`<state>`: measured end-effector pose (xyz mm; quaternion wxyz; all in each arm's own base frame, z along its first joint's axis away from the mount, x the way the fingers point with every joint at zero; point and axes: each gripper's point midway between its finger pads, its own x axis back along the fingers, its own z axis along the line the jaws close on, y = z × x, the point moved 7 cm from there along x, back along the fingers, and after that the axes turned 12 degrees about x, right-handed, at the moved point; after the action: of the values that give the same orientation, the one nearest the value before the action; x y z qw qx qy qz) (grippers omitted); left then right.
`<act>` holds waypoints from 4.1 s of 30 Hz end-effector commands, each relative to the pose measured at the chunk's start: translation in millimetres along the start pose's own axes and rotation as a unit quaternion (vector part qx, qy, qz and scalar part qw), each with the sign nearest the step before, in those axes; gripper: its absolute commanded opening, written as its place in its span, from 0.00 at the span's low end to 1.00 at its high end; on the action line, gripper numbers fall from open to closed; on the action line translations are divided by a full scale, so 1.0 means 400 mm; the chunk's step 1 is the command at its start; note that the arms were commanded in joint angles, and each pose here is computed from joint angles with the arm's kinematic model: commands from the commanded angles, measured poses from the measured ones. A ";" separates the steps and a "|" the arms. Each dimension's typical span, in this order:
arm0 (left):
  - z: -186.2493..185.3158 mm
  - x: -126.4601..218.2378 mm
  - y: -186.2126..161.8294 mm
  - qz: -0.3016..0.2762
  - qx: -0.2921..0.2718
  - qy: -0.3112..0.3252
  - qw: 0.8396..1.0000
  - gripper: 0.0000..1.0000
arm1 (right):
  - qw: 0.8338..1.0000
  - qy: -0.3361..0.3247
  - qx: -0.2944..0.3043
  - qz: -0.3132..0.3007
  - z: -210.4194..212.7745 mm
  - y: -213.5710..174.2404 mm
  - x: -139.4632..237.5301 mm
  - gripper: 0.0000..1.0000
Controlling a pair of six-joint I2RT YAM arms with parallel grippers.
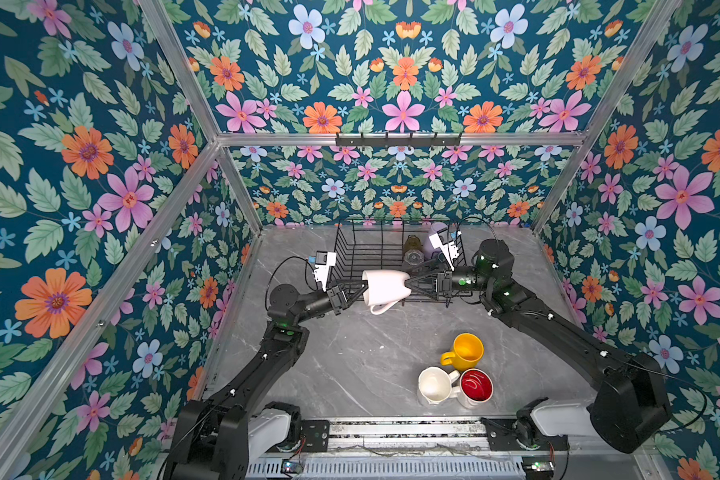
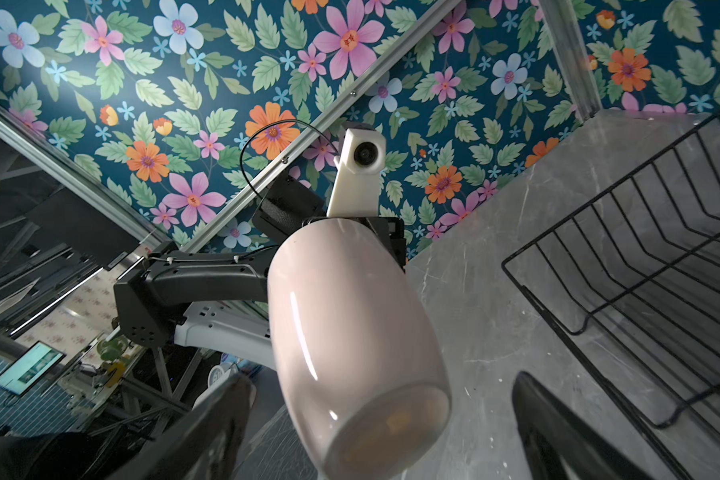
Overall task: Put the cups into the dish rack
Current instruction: 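Grasp the pink-white mug with the right gripper beside the left gripper, then open the left gripper and withdraw while the right carries the mug over the rack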
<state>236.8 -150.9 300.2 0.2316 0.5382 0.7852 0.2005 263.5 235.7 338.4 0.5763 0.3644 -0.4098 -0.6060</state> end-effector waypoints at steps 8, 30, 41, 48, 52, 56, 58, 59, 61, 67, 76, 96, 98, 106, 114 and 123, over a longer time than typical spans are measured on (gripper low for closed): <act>-0.039 0.002 0.010 -0.006 -0.029 -0.032 0.999 0.00 | 0.999 0.045 0.022 0.004 0.020 0.006 -0.049 0.97; -0.046 -0.001 0.016 -0.006 -0.025 -0.041 0.999 0.00 | 0.996 0.087 -0.004 0.023 0.006 -0.013 -0.147 0.94; -0.050 -0.002 0.020 -0.009 -0.024 -0.047 0.999 0.00 | 0.996 0.083 -0.014 0.028 -0.001 -0.018 -0.152 0.83; -0.044 -0.004 0.022 -0.010 -0.018 -0.046 0.999 0.00 | 0.997 0.075 -0.019 0.028 -0.007 -0.021 -0.154 0.57; -0.044 -0.004 0.026 -0.012 -0.018 -0.048 0.999 0.00 | 0.997 0.075 -0.019 0.028 -0.007 -0.018 -0.154 0.36; -0.041 -0.003 0.026 -0.013 -0.016 -0.047 0.999 0.00 | 0.996 0.078 -0.021 0.030 -0.007 -0.013 -0.157 0.05; -0.039 -0.002 0.026 -0.014 -0.015 -0.046 0.999 0.00 | 0.996 0.076 -0.023 0.030 -0.008 -0.012 -0.159 0.00; -0.040 -0.001 0.027 -0.015 -0.015 -0.046 0.999 0.00 | 0.996 0.075 -0.024 0.030 -0.009 -0.010 -0.159 0.00; -0.039 0.000 0.027 -0.015 -0.014 -0.046 0.999 0.00 | 0.997 0.071 -0.026 0.028 -0.011 -0.007 -0.159 0.00; -0.033 0.007 0.029 -0.021 -0.011 -0.041 0.999 0.00 | 0.997 0.061 -0.032 0.023 -0.005 0.009 -0.157 0.00; -0.018 0.018 0.038 -0.032 0.002 -0.030 0.999 0.19 | 0.998 0.042 -0.029 0.023 0.011 0.030 -0.144 0.00; 0.056 0.113 0.082 -0.152 -0.041 0.234 0.960 0.90 | 0.983 -0.158 -0.051 0.083 -0.055 0.078 -0.043 0.00; 0.062 0.150 0.090 -0.187 -0.057 0.311 0.930 0.92 | 0.974 -0.195 -0.048 0.103 -0.073 0.088 -0.039 0.00; 0.058 0.262 0.072 -0.258 -0.088 0.464 0.843 1.00 | 0.938 -0.299 -0.045 0.170 -0.169 0.112 -0.052 0.00; 0.077 0.295 0.053 -0.259 -0.074 0.514 0.814 1.00 | 0.911 -0.348 -0.027 0.221 -0.252 0.123 -0.091 0.00; 0.125 0.228 0.078 -0.166 -0.047 0.506 0.845 0.84 | 0.905 -0.351 -0.018 0.241 -0.288 0.132 -0.122 0.00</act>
<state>256.1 -42.8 266.3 -0.1452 0.1667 0.8735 0.4337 391.6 276.0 334.1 0.5367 0.0008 -0.6385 -0.5516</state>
